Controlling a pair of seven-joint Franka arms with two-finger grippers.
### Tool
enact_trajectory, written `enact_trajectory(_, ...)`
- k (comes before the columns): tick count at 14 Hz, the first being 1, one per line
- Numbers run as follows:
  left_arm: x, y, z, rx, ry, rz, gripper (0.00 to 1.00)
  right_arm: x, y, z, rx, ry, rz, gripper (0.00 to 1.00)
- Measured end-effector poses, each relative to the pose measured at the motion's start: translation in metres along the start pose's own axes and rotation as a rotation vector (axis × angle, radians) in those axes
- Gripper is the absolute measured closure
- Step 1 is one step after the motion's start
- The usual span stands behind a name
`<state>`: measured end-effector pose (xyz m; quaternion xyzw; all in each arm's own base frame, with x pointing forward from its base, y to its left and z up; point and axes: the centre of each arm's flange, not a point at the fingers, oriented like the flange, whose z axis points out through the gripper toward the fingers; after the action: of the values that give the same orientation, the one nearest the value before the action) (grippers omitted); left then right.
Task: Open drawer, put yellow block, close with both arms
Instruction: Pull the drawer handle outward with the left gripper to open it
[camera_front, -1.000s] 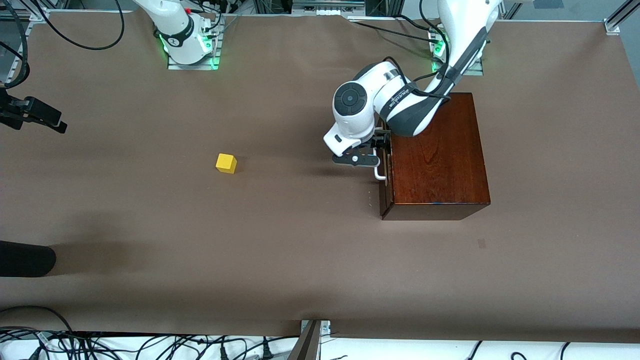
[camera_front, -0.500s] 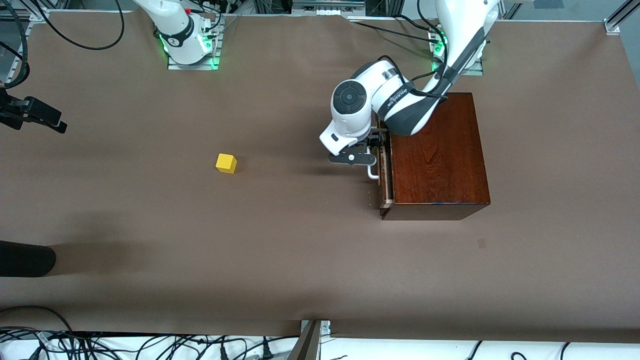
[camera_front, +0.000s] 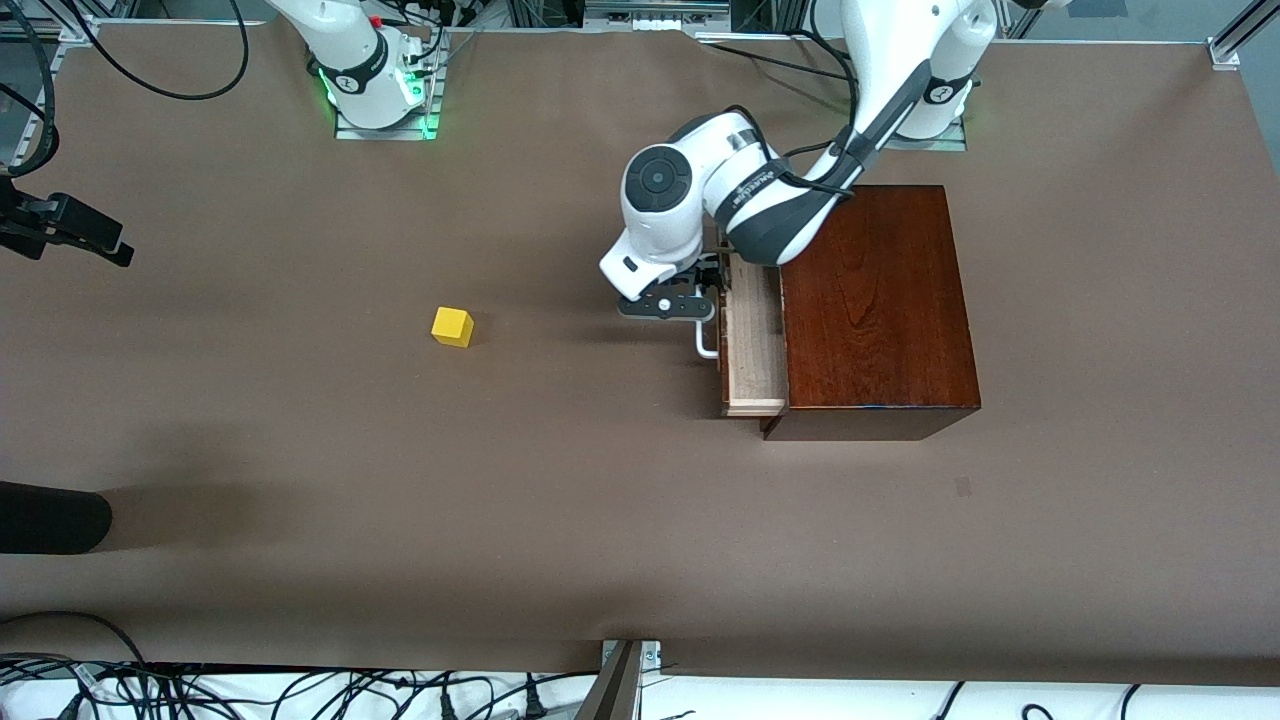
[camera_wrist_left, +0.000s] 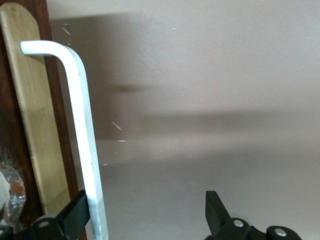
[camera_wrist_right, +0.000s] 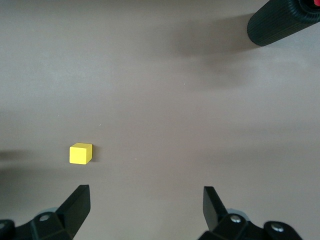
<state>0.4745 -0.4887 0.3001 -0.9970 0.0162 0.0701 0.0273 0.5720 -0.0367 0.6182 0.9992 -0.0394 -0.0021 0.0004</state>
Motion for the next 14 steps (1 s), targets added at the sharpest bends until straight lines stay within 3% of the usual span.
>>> enact_trajectory(14,-0.003,0.02,0.006,0.012,-0.004,0.004,0.0,0.0,0.0,0.0,0.0,0.0,0.0,0.0)
